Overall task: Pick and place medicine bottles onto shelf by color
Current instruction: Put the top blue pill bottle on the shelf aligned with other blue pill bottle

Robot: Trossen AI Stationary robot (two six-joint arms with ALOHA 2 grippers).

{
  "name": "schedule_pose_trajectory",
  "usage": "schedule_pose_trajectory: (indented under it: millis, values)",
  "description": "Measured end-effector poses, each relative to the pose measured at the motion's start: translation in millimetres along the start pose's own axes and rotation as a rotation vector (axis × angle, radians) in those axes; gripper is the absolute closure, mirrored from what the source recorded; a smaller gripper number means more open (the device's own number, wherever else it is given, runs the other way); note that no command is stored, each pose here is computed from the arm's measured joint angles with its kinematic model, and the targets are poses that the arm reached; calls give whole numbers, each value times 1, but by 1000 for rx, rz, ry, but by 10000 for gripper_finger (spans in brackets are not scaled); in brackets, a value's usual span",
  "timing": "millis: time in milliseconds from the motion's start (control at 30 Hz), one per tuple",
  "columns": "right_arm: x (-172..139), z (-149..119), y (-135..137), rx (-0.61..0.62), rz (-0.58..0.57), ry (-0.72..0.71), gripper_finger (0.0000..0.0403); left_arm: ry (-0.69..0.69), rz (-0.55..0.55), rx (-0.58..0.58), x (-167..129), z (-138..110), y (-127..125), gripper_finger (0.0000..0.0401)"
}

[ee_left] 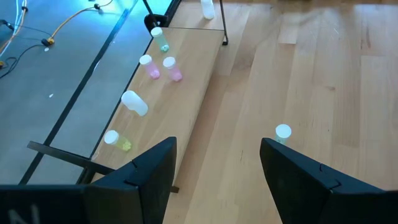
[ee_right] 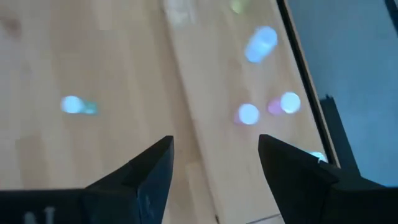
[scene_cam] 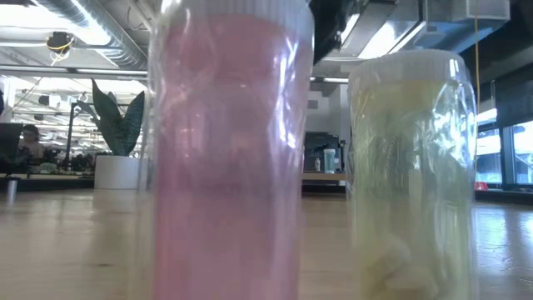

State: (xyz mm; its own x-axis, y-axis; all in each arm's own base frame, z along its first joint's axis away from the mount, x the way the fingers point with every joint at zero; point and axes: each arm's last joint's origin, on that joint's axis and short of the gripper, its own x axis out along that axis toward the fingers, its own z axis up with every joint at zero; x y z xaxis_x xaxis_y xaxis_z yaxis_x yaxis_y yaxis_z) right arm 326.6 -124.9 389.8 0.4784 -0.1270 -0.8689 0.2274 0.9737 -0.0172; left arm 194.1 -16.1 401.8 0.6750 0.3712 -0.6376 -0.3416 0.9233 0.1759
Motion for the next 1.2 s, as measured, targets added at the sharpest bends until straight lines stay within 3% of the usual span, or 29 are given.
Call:
schedule_pose_trajectory:
  millis: [233, 533, 833, 1000, 1200]
  values:
    - [-13, 1, 49, -215, 59, -47, 166, 0, 0, 0, 0, 0, 0, 175]
    - [-5, 12, 84, -414, 95, -138, 166, 0, 0, 0, 0, 0, 0, 175]
    - [2, 8, 110, -526, 222, -107, 166, 0, 0, 0, 0, 0, 0, 175]
    - [8, 9, 120, -550, 234, -108, 166, 0, 0, 0, 0, 0, 0, 175]
    - [41, 14, 127, -559, 263, -43, 166, -2, 0, 1, 0, 0, 0, 175]
